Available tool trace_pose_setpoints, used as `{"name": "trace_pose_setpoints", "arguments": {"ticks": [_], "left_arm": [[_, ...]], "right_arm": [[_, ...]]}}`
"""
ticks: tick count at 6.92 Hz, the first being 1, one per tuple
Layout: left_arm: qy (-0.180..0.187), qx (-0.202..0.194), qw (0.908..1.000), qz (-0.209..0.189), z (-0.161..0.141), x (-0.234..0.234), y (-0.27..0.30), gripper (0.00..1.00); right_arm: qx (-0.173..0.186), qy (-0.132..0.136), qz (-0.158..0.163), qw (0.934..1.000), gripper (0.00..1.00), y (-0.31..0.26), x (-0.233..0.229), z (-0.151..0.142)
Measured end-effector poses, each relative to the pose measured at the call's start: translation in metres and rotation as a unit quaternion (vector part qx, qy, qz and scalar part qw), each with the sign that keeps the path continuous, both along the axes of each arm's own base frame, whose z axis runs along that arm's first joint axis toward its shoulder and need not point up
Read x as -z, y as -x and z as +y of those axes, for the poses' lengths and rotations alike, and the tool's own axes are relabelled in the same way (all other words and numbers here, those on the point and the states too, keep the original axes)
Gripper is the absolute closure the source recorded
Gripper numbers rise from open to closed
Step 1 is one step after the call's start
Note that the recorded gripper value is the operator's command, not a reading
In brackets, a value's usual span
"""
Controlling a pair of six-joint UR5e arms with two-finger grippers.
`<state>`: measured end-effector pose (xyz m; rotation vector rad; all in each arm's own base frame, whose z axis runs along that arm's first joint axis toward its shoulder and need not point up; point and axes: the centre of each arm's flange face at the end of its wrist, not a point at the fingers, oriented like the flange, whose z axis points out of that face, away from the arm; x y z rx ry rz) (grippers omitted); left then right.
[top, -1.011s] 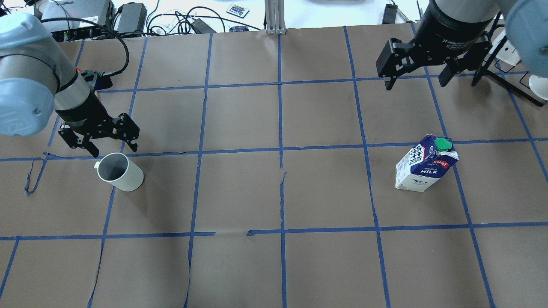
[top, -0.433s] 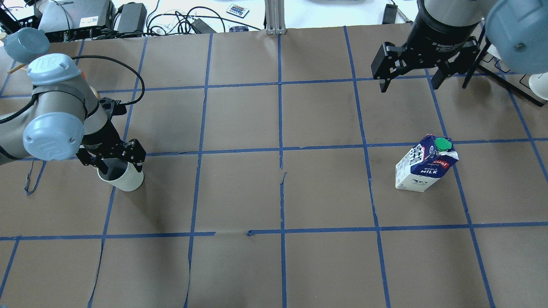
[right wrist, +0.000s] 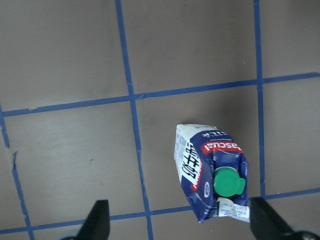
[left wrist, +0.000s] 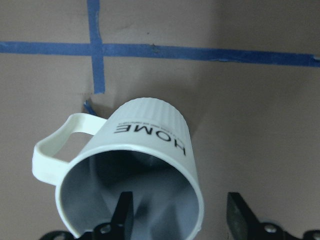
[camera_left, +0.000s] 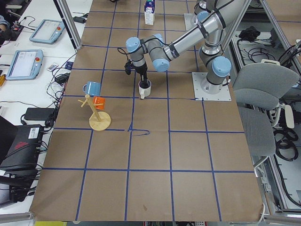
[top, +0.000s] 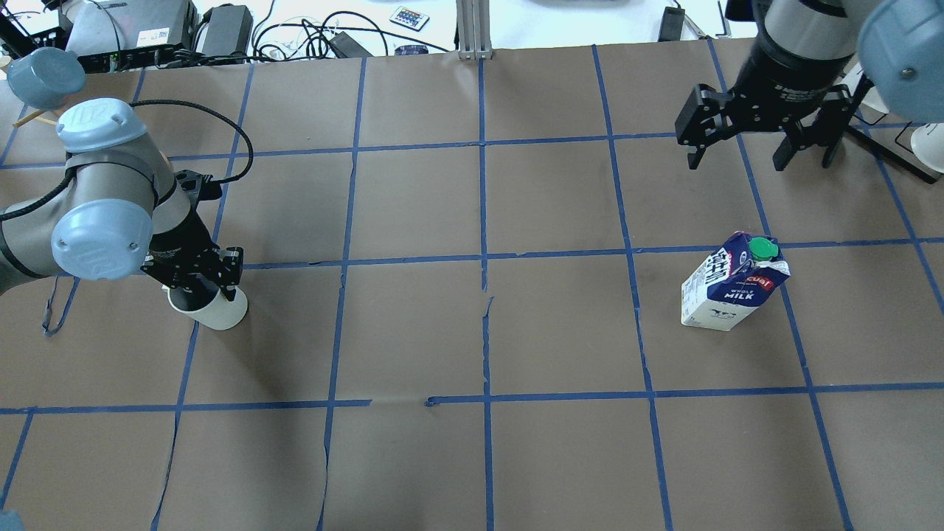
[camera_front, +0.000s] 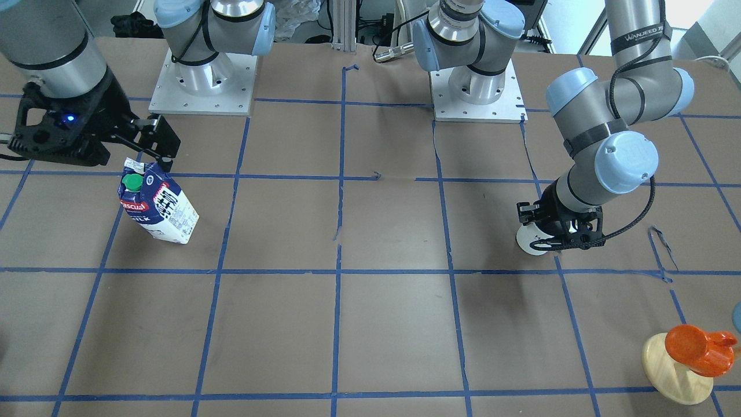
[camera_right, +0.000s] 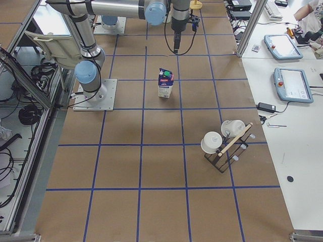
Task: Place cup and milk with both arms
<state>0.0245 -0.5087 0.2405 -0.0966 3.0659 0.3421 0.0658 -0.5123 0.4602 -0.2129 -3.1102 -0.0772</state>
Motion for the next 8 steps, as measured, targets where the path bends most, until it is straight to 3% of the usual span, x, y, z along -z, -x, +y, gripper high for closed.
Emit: {"name": "trace_pose_setpoints", "arguments": {"ticks": [3,4,6,8], "left_arm": [[0.015,-0.009,0.9998,-0.006,-0.006,-0.006,0.002,1.0],[0.031,-0.032,0.999,-0.002,-0.015,-0.014,0.006,1.0],[0.063,-0.098,0.993,0.021,-0.035,-0.033,0.044,1.0],[0.083,-0.182,0.9796,0.02,-0.049,-0.053,0.119,1.0]], "right_arm": [[0.04,-0.034,-0.005,0.9986,0.0,0.037,0.038,0.005],[0.043,-0.053,-0.007,0.9976,0.0,0.039,0.06,0.012],[0.061,-0.082,-0.013,0.9947,0.0,0.057,0.1,0.026],[0.076,-0.099,-0.021,0.9919,0.0,0.07,0.12,0.033]]}}
